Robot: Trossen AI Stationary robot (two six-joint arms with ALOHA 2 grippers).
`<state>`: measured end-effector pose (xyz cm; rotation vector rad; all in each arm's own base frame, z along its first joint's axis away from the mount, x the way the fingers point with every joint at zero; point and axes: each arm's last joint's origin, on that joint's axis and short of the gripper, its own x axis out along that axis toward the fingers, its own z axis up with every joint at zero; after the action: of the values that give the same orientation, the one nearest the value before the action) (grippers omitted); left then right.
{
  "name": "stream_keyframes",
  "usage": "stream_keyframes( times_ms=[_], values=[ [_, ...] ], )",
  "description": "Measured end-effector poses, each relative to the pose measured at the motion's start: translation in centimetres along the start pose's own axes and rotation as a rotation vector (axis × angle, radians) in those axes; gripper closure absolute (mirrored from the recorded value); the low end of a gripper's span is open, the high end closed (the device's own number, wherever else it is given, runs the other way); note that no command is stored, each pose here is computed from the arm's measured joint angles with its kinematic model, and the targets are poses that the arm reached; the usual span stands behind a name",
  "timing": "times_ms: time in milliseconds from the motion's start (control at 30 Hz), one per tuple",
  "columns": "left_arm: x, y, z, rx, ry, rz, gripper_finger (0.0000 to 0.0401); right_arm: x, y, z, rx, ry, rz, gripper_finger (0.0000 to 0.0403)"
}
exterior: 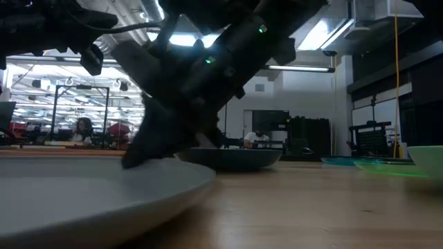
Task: Stack plastic plates
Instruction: Adjust the gray plate
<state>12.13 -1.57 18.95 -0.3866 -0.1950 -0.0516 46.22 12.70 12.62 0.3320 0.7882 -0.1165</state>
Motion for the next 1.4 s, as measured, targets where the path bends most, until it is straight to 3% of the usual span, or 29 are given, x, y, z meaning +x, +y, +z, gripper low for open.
stream_keyframes(
  times_ms=[200,600,800,1167,1400],
  values=[
    [0.0,0.0,0.0,0.000,0.001,0.000,0.0397,-2.6,-0.1,1.3,-0.155,0.015,-0.053,0.0402],
    [0.0,0.0,-0.1,-0.006,0.006,0.002,0.0397,-4.2,-1.6,-0.4,-0.349,0.259,-0.221,0.0402],
    [0.0,0.0,-0.1,-0.023,0.003,0.010,0.0397,-4.6,-2.1,-1.0,-0.345,0.343,-0.274,0.0402],
    [0.0,0.1,0.0,-0.030,-0.003,0.027,0.0397,-4.6,-2.2,-1.0,-0.294,0.338,-0.286,0.0400],
    [0.0,0.1,0.0,-0.044,-0.004,0.027,0.0397,-4.6,-2.1,-1.1,-0.248,0.341,-0.281,0.0344]
  ],
)
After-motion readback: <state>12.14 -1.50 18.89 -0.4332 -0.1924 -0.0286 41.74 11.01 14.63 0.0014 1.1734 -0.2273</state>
